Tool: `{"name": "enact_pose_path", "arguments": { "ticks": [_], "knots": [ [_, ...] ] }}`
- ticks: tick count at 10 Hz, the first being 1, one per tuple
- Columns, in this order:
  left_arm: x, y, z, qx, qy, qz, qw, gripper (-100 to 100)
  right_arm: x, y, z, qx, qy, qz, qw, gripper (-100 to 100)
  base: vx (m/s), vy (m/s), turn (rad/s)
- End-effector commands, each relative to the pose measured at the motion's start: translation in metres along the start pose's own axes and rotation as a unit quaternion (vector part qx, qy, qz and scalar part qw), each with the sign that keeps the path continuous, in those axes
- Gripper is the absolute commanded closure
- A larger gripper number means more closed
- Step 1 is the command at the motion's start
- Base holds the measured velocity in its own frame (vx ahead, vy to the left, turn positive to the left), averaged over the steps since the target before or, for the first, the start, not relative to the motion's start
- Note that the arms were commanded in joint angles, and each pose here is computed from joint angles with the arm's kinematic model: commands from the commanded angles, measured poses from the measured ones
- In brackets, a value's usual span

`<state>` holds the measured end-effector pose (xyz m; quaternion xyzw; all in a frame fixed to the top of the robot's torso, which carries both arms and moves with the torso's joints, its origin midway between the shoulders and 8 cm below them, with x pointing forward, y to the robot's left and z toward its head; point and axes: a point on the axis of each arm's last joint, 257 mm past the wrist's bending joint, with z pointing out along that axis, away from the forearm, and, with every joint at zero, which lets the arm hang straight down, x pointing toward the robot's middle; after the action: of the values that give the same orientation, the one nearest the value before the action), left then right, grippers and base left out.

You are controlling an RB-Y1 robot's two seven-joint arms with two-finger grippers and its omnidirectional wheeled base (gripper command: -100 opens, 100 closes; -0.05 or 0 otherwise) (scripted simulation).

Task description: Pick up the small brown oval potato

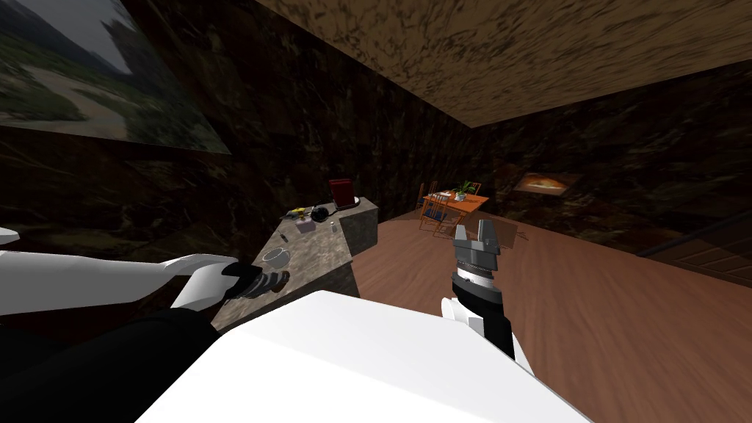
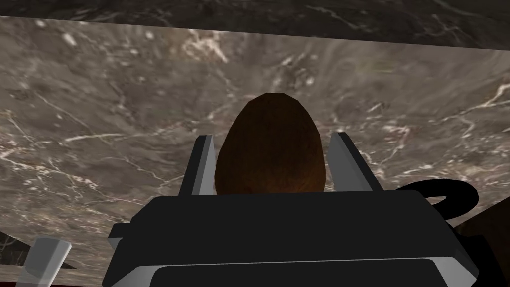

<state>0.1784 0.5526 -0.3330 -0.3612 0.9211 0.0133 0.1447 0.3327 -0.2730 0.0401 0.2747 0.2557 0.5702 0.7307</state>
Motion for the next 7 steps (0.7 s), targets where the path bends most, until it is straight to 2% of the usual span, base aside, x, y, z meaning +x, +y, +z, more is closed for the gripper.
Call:
{"name": "enact_pose_path", "arguments": {
  "ticks": [1,6,7],
  "knots": [
    [-0.004,-0.008,-0.005,0.0,0.001,0.005,1.0,100,0.0,0.0,0.0,0.0,0.0,0.0,1.0,0,0.005,-0.001,0.02],
    [-0.009,-0.022,-0.011,0.002,0.003,0.013,0.9999,100,0.0,0.0,0.0,0.0,0.0,0.0,1.0,0,-0.008,0.01,0.035],
    [-0.009,-0.022,-0.012,0.002,0.003,0.012,0.9999,0,0.0,0.0,0.0,0.0,0.0,0.0,1.0,0,0.0,0.0,0.0]
  ]
}}
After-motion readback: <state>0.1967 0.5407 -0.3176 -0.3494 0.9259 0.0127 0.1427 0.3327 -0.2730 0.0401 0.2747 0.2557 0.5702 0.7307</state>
